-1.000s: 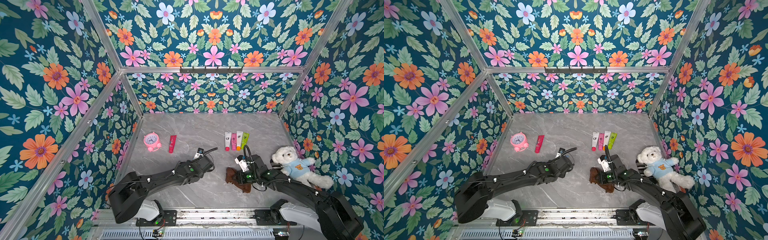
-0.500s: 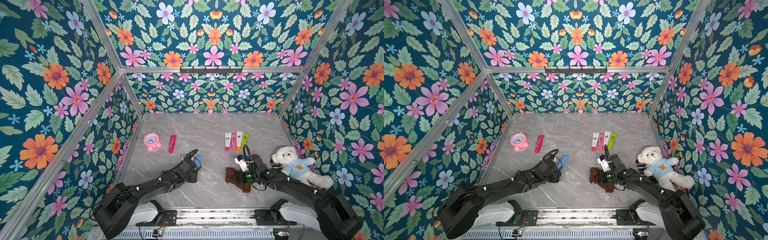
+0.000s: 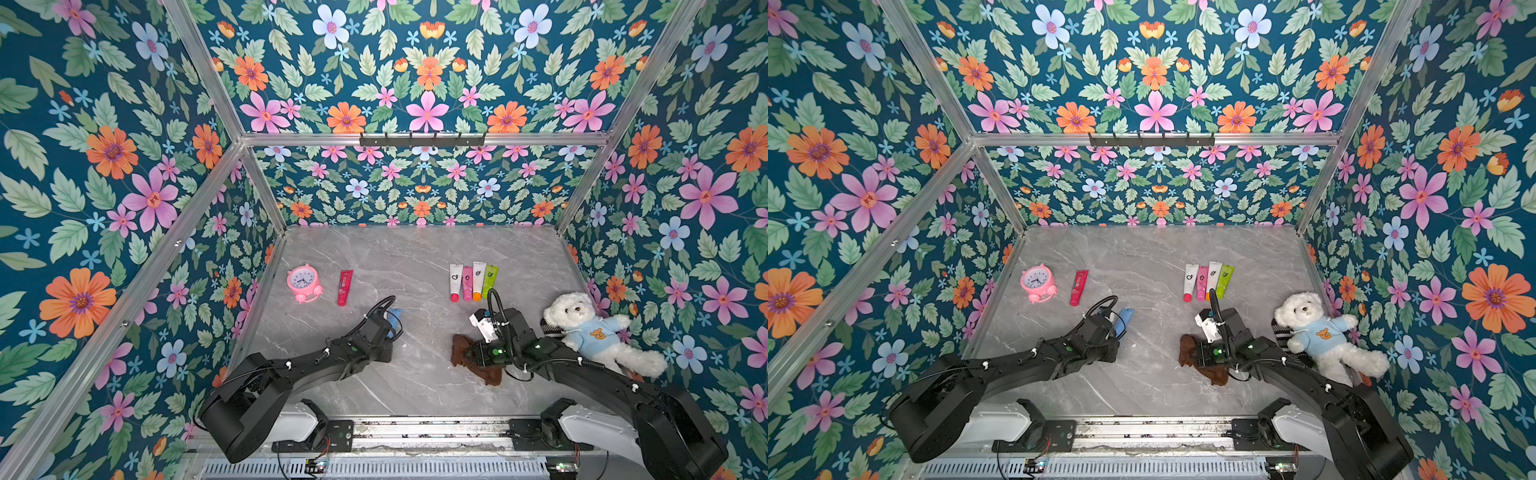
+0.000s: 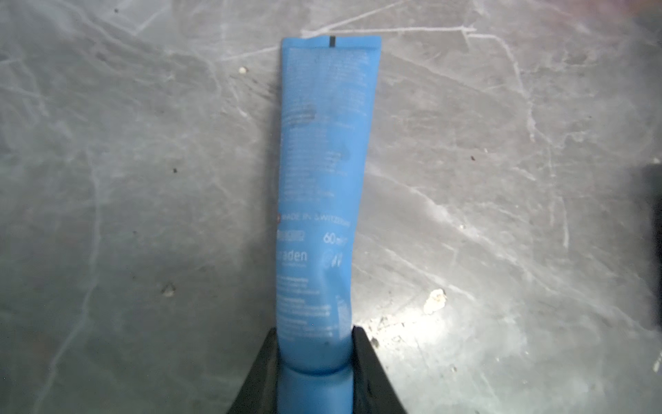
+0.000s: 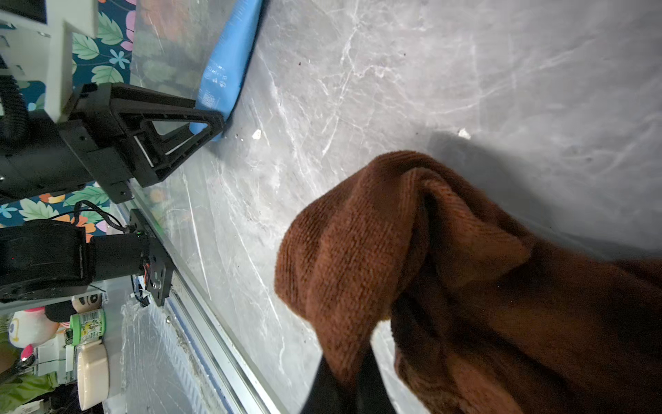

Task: Wipe the surface of the toothpaste tube
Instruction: Move the toothpaste to the center of the board, then wipe the dirt from the toothpaste tube.

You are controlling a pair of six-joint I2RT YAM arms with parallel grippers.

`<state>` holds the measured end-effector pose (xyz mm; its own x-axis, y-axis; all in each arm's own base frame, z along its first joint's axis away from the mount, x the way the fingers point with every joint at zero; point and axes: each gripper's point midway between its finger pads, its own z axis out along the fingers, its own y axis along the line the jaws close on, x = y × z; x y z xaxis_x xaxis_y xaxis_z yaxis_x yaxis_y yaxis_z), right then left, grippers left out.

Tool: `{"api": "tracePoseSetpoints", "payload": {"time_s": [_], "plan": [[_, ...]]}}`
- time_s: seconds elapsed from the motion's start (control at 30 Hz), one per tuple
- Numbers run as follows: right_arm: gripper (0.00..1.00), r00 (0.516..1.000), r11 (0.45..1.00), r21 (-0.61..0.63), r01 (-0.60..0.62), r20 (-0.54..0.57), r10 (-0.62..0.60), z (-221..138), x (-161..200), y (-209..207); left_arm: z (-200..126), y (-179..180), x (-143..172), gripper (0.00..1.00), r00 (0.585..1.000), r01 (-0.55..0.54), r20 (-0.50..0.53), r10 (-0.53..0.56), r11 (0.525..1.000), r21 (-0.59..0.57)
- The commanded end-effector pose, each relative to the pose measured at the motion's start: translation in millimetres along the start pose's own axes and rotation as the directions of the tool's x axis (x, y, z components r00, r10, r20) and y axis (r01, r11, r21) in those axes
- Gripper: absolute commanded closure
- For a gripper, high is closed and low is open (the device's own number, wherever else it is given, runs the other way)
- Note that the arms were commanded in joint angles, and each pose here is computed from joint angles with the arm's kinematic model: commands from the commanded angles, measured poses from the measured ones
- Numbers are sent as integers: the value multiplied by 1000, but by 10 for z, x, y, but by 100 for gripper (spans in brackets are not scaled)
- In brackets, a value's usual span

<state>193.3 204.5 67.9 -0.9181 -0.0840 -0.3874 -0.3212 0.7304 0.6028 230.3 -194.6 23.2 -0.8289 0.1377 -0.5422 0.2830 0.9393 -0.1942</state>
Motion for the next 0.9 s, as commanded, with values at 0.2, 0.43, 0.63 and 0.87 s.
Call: {"api": "tracePoseSetpoints", "payload": {"time_s": [0.2,0.43,0.63,0.87], "plan": [[100,998,994,-100,50,51,-45,-133,-304,389,-129,-663,153,89,966,-256,6,259,950,181],[100,996,993,-81,90,17,-89,130,-494,475,-59,-940,336,87,936,-347,12,352,917,196],[100,995,994,-39,104,1,-104,305,-637,421,-47,-956,450,56,939,-340,17,345,916,215],[100,993,994,-23,107,-53,-108,533,-632,394,-74,-932,541,52,941,-333,17,337,917,220]]}}
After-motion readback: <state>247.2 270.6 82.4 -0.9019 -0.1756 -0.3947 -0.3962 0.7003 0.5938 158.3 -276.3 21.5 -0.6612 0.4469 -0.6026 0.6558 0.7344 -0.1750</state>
